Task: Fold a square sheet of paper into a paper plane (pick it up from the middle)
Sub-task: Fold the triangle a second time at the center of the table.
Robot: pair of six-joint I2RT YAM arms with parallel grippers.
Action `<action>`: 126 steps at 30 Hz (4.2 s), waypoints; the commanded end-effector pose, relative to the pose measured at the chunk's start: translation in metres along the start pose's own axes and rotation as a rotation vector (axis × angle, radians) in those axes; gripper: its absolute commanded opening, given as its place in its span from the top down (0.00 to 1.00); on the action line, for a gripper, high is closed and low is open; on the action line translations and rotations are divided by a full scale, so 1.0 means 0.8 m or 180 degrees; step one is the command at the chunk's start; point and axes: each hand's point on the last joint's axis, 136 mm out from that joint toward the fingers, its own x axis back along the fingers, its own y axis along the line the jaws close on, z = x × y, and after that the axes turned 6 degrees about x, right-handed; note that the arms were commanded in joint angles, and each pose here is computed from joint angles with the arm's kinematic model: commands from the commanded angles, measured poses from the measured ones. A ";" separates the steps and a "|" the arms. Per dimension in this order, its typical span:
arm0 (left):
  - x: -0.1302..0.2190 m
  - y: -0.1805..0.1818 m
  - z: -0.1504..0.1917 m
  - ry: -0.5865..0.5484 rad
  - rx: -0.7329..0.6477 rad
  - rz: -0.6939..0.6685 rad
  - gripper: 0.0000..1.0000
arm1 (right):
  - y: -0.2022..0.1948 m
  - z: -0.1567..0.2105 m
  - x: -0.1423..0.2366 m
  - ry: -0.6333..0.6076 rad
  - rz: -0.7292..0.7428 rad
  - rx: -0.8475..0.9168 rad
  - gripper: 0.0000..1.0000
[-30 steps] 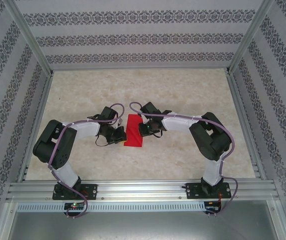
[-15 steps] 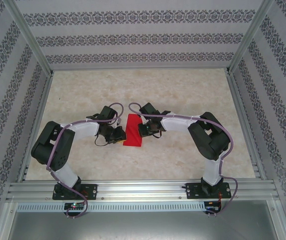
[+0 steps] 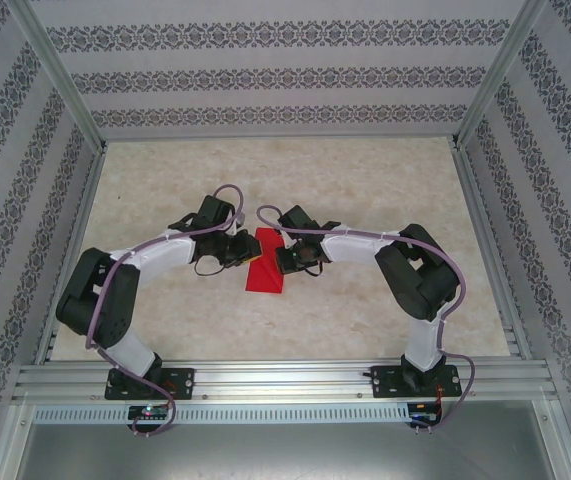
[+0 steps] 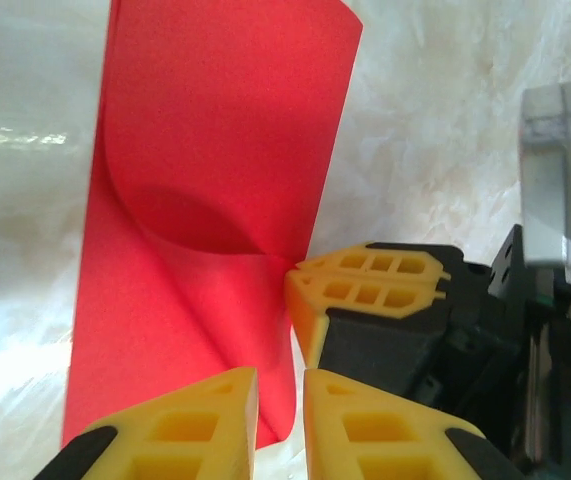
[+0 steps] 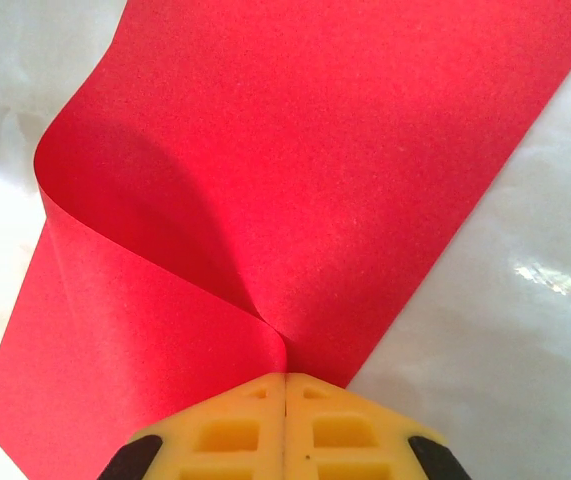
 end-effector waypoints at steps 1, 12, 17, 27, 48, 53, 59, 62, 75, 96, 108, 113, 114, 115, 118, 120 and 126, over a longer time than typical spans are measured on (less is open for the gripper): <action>-0.006 -0.031 -0.015 0.0004 0.0118 0.0358 0.80 | -0.008 0.014 -0.019 0.0097 0.0101 -0.0052 0.98; -0.032 -0.035 -0.018 0.0137 0.0192 0.0471 0.79 | -0.008 0.013 -0.020 0.0101 0.0095 -0.0054 0.98; -0.047 -0.013 -0.016 0.0195 0.0222 0.0273 0.80 | -0.008 0.014 -0.021 0.0108 0.0094 -0.0055 0.98; -0.063 0.054 -0.006 0.0131 0.0258 -0.0237 0.82 | -0.006 0.011 -0.020 0.0102 0.0084 -0.0054 0.97; -0.072 0.101 0.017 0.0272 0.0141 -0.0524 0.84 | 0.037 -0.051 0.083 -0.0662 -0.0313 -0.0490 0.62; -0.070 0.096 0.017 0.0276 0.0116 -0.0483 0.84 | 0.081 -0.042 0.073 -0.0562 -0.0884 -0.0720 0.76; -0.068 0.092 0.014 0.0257 0.0099 -0.0471 0.84 | 0.081 -0.017 0.038 -0.0326 -0.0896 -0.1072 0.90; -0.068 0.090 0.014 0.0254 0.0098 -0.0466 0.84 | 0.084 -0.007 0.029 -0.0249 -0.0928 -0.1089 0.91; -0.068 0.094 0.018 0.0278 0.0096 -0.0477 0.84 | 0.070 0.033 -0.009 0.0120 -0.0778 -0.1150 0.91; -0.069 0.103 0.022 0.0300 0.0090 -0.0523 0.84 | 0.089 0.039 0.020 0.0165 -0.0780 -0.0880 0.86; -0.068 0.103 0.024 0.0314 0.0068 -0.0532 0.84 | 0.053 0.112 -0.019 0.0530 -0.0591 -0.1184 0.87; -0.067 0.103 0.024 0.0313 0.0069 -0.0528 0.85 | 0.072 0.078 0.007 0.0255 -0.0872 -0.1193 0.87; -0.067 0.103 0.023 0.0313 0.0071 -0.0525 0.85 | 0.077 0.062 0.018 0.0133 -0.0938 -0.1187 0.86; -0.067 0.101 0.023 0.0306 0.0066 -0.0520 0.85 | 0.082 0.048 0.027 0.0026 -0.0999 -0.1187 0.86; -0.067 0.101 0.023 0.0310 0.0061 -0.0524 0.85 | 0.092 0.012 0.043 -0.0220 -0.1173 -0.1243 0.86; -0.066 0.100 0.022 0.0309 0.0058 -0.0522 0.85 | 0.095 0.004 0.037 -0.0203 -0.1200 -0.1288 0.86; -0.066 0.098 0.023 0.0313 0.0050 -0.0511 0.85 | 0.073 0.031 -0.009 0.0074 -0.0932 -0.1446 0.89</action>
